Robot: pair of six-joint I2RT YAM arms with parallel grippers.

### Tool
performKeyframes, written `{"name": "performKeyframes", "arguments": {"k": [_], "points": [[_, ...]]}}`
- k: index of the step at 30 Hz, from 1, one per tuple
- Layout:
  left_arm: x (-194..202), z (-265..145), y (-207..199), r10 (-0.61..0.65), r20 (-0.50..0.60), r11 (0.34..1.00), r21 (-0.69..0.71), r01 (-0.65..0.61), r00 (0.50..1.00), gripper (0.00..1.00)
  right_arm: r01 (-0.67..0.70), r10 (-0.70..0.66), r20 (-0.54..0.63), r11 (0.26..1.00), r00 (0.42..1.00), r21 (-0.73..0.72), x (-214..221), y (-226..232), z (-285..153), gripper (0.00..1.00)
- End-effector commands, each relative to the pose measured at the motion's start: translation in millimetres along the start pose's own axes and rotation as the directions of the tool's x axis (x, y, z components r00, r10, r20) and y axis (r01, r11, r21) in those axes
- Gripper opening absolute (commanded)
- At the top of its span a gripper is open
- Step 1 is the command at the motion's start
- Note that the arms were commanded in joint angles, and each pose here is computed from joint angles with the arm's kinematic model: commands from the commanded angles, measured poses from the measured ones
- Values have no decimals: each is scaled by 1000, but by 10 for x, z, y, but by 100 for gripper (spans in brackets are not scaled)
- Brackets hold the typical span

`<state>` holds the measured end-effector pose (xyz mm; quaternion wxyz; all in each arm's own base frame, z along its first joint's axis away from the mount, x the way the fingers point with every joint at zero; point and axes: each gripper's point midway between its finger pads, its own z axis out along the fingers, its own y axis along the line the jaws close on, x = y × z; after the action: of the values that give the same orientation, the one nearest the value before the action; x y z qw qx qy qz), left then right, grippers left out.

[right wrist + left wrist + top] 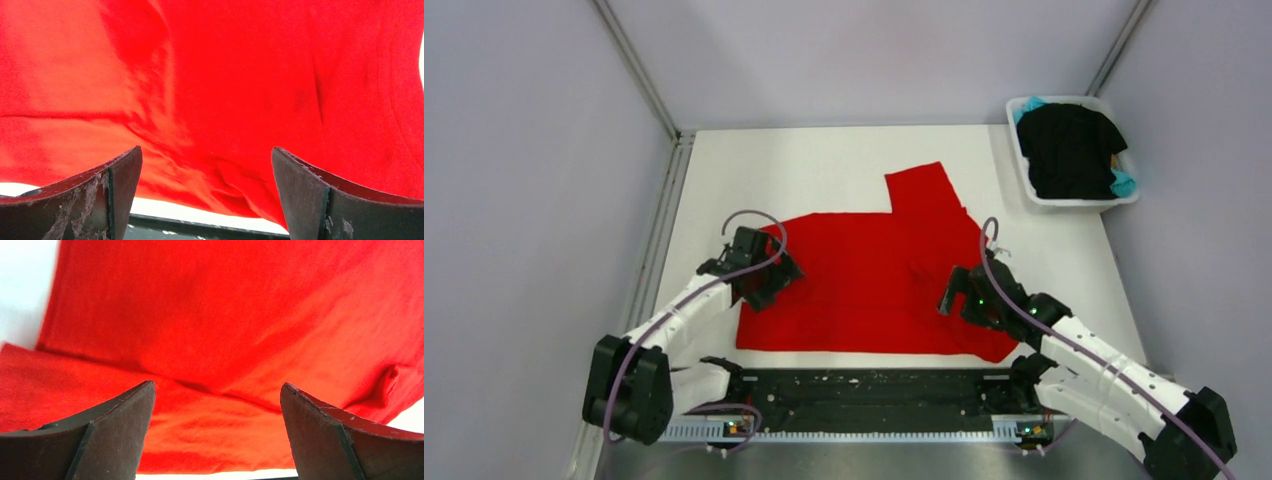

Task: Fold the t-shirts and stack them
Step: Grab the side of the flattened tshirt furthest away from the robot with both arms

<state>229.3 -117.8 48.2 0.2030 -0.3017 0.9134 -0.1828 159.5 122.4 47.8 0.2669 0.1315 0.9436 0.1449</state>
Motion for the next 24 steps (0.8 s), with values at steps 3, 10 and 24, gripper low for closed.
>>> {"name": "performKeyframes", "arguments": {"k": [3, 10, 24], "points": [[-882, -142, -262, 41, 225, 993, -120, -14, 973, 99, 39, 7, 323, 990, 947, -136, -983, 667, -251, 99], [-1906, 104, -291, -3, 299, 990, -131, 44, 954, 99, 104, -47, 381, 986, 923, -132, -1191, 830, -187, 99], [-1999, 925, -175, 31, -12, 986, -163, -32, 999, 87, 139, -105, 355, 988, 929, -71, -1129, 720, -41, 99]]}}
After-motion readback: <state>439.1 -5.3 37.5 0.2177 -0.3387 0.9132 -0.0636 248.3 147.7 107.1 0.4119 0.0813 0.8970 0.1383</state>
